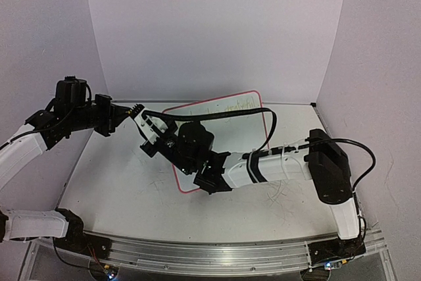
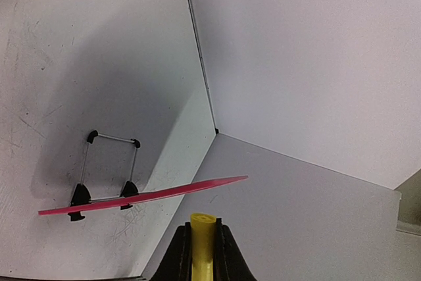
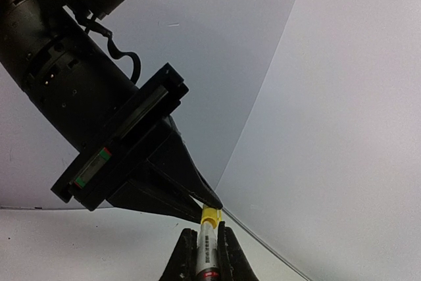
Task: Write a sentence on the whiteboard
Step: Insert the whiteboard marker without the cap into the pen cap, then put down the whiteboard marker at the center of the board, then reset both arms
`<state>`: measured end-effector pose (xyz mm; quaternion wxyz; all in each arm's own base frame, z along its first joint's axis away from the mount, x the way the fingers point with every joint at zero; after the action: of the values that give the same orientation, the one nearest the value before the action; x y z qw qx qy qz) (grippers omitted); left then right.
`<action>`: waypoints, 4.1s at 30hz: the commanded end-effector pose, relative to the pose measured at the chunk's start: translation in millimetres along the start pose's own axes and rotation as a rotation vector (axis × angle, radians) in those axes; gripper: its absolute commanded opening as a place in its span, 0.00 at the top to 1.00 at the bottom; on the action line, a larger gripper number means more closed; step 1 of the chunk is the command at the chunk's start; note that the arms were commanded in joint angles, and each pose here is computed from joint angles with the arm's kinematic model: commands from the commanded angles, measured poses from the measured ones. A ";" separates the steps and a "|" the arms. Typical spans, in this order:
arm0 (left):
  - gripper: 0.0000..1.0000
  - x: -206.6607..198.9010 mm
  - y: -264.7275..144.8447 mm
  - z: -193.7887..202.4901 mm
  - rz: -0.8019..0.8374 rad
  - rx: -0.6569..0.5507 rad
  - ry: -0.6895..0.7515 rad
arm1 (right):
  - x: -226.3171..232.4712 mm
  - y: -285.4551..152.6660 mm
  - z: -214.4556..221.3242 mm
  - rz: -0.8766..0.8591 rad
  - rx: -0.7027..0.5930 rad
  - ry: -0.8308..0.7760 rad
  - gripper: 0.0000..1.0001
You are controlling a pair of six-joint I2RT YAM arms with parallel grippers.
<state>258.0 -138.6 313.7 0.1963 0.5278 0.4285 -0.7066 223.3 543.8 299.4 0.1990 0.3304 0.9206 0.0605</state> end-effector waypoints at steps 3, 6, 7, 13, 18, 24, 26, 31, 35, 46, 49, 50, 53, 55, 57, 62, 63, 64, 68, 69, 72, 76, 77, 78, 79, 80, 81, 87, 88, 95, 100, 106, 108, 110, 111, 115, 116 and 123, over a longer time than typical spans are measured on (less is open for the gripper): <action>1.00 -15.0 -8.3 5.4 0.086 0.040 -0.003 | -7.7 21.4 7.5 0.067 -0.029 -0.023 1.00; 1.00 -18.0 -11.2 7.7 0.107 0.053 -0.002 | -8.7 33.9 13.8 0.105 -0.056 -0.064 1.00; 1.00 -19.9 -12.5 8.0 0.116 0.053 0.002 | -8.4 38.5 23.1 0.111 -0.051 -0.073 1.00; 1.00 -32.8 -20.7 11.8 0.199 0.059 0.060 | -18.2 68.1 36.6 0.158 -0.075 -0.055 1.00; 1.00 -40.3 -16.9 28.4 0.276 0.117 0.130 | -22.5 74.7 30.9 0.133 -0.111 0.109 1.00; 1.00 -38.9 -3.5 67.1 0.282 0.206 0.205 | -35.9 91.1 28.8 0.146 -0.123 0.233 1.00; 1.00 -34.9 0.8 76.6 0.271 0.226 0.222 | -40.9 91.7 24.1 0.137 -0.127 0.254 1.00; 1.00 -32.4 1.0 85.4 0.272 0.210 0.262 | -53.6 81.3 1.8 0.097 -0.128 0.317 1.00; 1.00 -37.2 3.7 89.3 0.285 0.198 0.305 | -64.4 62.4 -22.8 0.067 -0.162 0.384 1.00; 0.26 -51.8 -20.4 75.7 0.368 0.036 0.490 | -122.0 -47.5 -72.2 0.023 -0.194 0.486 1.00; 0.19 -58.1 -32.2 72.3 0.398 -0.014 0.562 | -141.7 -85.9 -73.9 0.013 -0.151 0.538 1.00; 0.17 -58.9 -34.6 71.0 0.402 -0.030 0.580 | -153.2 -98.6 -80.8 0.002 -0.145 0.547 1.00; 0.07 -62.5 -37.8 69.3 0.396 -0.062 0.658 | -174.5 -126.9 -74.9 -0.039 -0.003 0.578 1.00; 0.02 -65.2 -34.5 69.7 0.380 -0.070 0.712 | -186.3 -144.9 -67.3 -0.088 0.112 0.614 1.00; 0.01 -69.1 -27.1 71.0 0.361 -0.074 0.775 | -194.0 -163.3 -58.5 -0.116 0.233 0.663 1.00; 0.01 -75.3 -7.2 69.2 0.296 -0.110 0.880 | -198.6 -216.3 -31.0 -0.140 0.510 0.865 1.00; 0.01 -76.7 -3.7 69.2 0.290 -0.114 0.895 | -200.0 -226.3 -22.9 -0.127 0.553 0.925 1.00; 0.01 -77.9 0.5 69.3 0.281 -0.117 0.911 | -200.2 -237.0 -11.9 -0.113 0.600 0.991 1.00; 0.01 -83.5 8.8 71.2 0.270 -0.112 0.950 | -202.5 -281.0 49.4 -0.070 0.785 1.293 1.00; 0.00 -84.1 10.0 71.4 0.267 -0.111 0.954 | -198.6 -292.4 65.4 -0.060 0.838 1.352 1.00; 0.01 -82.4 11.5 71.8 0.261 -0.106 0.960 | -189.3 -314.5 98.9 0.007 0.995 1.406 0.97; 0.01 -77.5 12.0 71.3 0.252 -0.101 0.958 | -179.4 -333.5 138.6 0.075 1.182 1.502 1.00; 0.01 -76.7 11.2 71.1 0.252 -0.101 0.958 | -175.8 -334.8 142.6 0.063 1.200 1.539 1.00; 0.00 -75.8 10.5 71.0 0.252 -0.101 0.959 | -172.8 -336.4 146.4 0.056 1.216 1.573 1.00; 0.00 -74.8 9.6 70.6 0.251 -0.103 0.962 | -172.5 -339.1 149.7 0.071 1.225 1.596 1.00; 0.01 -73.6 8.5 69.9 0.250 -0.107 0.964 | -171.5 -342.4 152.9 0.086 1.236 1.621 1.00; 0.01 -72.2 7.2 69.3 0.248 -0.111 0.966 | -170.0 -346.2 157.5 0.099 1.253 1.643 1.00; 0.01 -75.7 -0.2 68.0 0.260 -0.135 1.024 | -161.1 -376.8 189.8 0.171 1.350 1.715 0.95; 0.01 -78.5 -1.9 68.3 0.266 -0.139 1.038 | -160.4 -379.4 194.1 0.185 1.366 1.716 0.95; 0.01 -93.8 -10.8 73.4 0.319 -0.134 1.097 | -164.5 -387.8 225.0 0.245 1.427 1.725 0.89; 0.01 -98.8 -23.6 71.7 0.344 -0.161 1.103 | -176.0 -391.1 240.0 0.332 1.444 1.655 0.86; 0.01 -107.7 -48.1 64.3 0.372 -0.247 1.095 | -193.6 -384.4 235.5 0.431 1.372 1.604 0.73; 0.00 -113.4 -57.5 61.4 0.382 -0.287 1.103 | -205.7 -380.3 221.8 0.485 1.310 1.555 0.64; 0.01 -116.7 -64.8 58.4 0.382 -0.321 1.107 | -213.5 -379.9 205.5 0.519 1.284 1.519 0.61; 0.01 -119.0 -69.0 57.2 0.386 -0.338 1.111 | -218.5 -378.9 193.9 0.533 1.259 1.493 0.60; 0.01 -130.9 -83.9 53.9 0.391 -0.395 1.150 | -255.1 -365.5 120.1 0.592 1.025 1.331 0.51; 0.01 -133.1 -87.6 53.0 0.393 -0.410 1.158 | -266.6 -361.6 92.2 0.597 0.926 1.274 0.46; 0.01 -150.6 -120.8 39.2 0.386 -0.576 1.160 | -320.0 -371.1 -87.5 0.691 0.427 0.866 0.11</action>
<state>214.6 -155.6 464.0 0.1463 0.8376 0.4993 -0.1664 223.5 85.3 316.5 -0.4253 0.5194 0.7411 0.0009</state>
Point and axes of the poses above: each gripper's point midway between its finger pads, its own y axis out along the fingers, its own x axis along the line the jaws close on, z = x × y, the point moved 6 cm from there along -y, back along the fingers, and after that the axes turned 3 degrees about y, right-handed, at the moved point
